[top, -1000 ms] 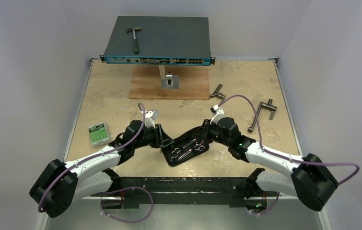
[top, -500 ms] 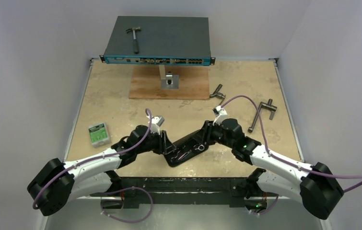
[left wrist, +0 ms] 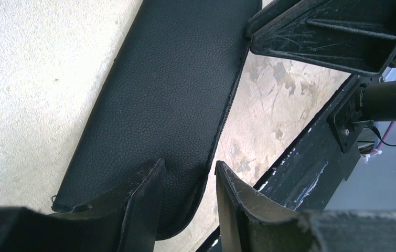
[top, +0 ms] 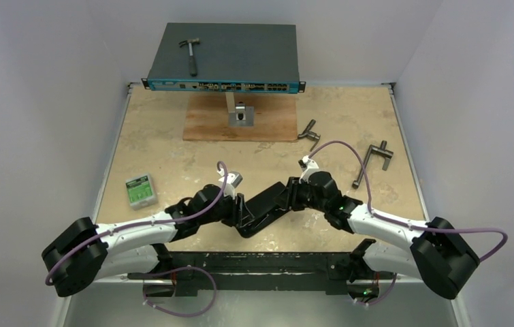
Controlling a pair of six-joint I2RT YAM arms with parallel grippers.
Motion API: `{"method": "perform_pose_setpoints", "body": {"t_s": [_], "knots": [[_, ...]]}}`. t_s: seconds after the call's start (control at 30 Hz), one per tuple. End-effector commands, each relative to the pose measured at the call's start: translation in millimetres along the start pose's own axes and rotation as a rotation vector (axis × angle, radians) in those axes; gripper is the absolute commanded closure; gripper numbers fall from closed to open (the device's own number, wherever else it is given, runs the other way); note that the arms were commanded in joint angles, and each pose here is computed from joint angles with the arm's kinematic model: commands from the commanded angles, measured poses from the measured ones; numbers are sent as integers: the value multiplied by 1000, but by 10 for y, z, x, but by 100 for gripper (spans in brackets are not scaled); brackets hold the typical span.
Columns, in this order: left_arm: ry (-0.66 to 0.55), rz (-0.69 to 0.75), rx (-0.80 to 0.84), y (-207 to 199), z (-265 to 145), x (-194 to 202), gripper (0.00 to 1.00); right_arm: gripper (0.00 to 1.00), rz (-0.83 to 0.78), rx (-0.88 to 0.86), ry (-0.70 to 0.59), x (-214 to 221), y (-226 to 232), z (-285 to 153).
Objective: Sort the hair-cutting tools
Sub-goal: Close the hairdressing tool bag at the center of the board.
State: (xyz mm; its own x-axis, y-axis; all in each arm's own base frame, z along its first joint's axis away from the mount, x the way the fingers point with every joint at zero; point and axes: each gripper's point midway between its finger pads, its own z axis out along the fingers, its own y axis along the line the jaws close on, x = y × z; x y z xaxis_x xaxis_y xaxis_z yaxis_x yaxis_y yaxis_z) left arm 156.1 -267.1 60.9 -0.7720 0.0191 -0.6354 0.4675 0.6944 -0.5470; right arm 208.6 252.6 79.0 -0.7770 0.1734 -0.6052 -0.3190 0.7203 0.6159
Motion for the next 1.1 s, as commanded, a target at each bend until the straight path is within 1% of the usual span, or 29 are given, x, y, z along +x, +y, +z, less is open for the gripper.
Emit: {"method": "perform_pose_setpoints", "body": {"t_s": [0.0, 0.13, 0.2, 0.3, 0.5, 0.57, 0.67, 0.7, 0.8, 0.9, 1.07], "knots": [[37, 37, -50, 82, -1, 63, 59, 69, 1, -2, -29, 7, -44, -44], [51, 40, -57, 86, 26, 78, 59, 69, 0, 16, -25, 29, -86, -67], [46, 35, -61, 90, 27, 69, 59, 67, -1, 4, -36, -3, -47, -92], [17, 27, -63, 71, -1, 2, 58, 61, -3, -26, -72, -137, 82, -160], [-49, 16, -62, -7, -103, -190, 53, 48, -1, -56, -143, -413, 303, -356], [-74, 12, -63, -40, -154, -265, 51, 44, 12, -57, -145, -406, 308, -387], [-143, -1, -85, -53, -248, -432, 46, 39, 45, -46, -133, -330, 249, -392], [-144, -10, -111, -6, -289, -426, 45, 38, 60, -41, -127, -292, 222, -387], [-208, -38, -155, 56, -407, -535, 41, 38, 90, -23, -109, -192, 136, -362], [-258, -51, -177, 88, -514, -616, 39, 37, 104, -40, -88, -123, 136, -322], [-298, -83, -240, 213, -579, -666, 37, 37, 101, -57, -93, -231, 221, -202]]}}
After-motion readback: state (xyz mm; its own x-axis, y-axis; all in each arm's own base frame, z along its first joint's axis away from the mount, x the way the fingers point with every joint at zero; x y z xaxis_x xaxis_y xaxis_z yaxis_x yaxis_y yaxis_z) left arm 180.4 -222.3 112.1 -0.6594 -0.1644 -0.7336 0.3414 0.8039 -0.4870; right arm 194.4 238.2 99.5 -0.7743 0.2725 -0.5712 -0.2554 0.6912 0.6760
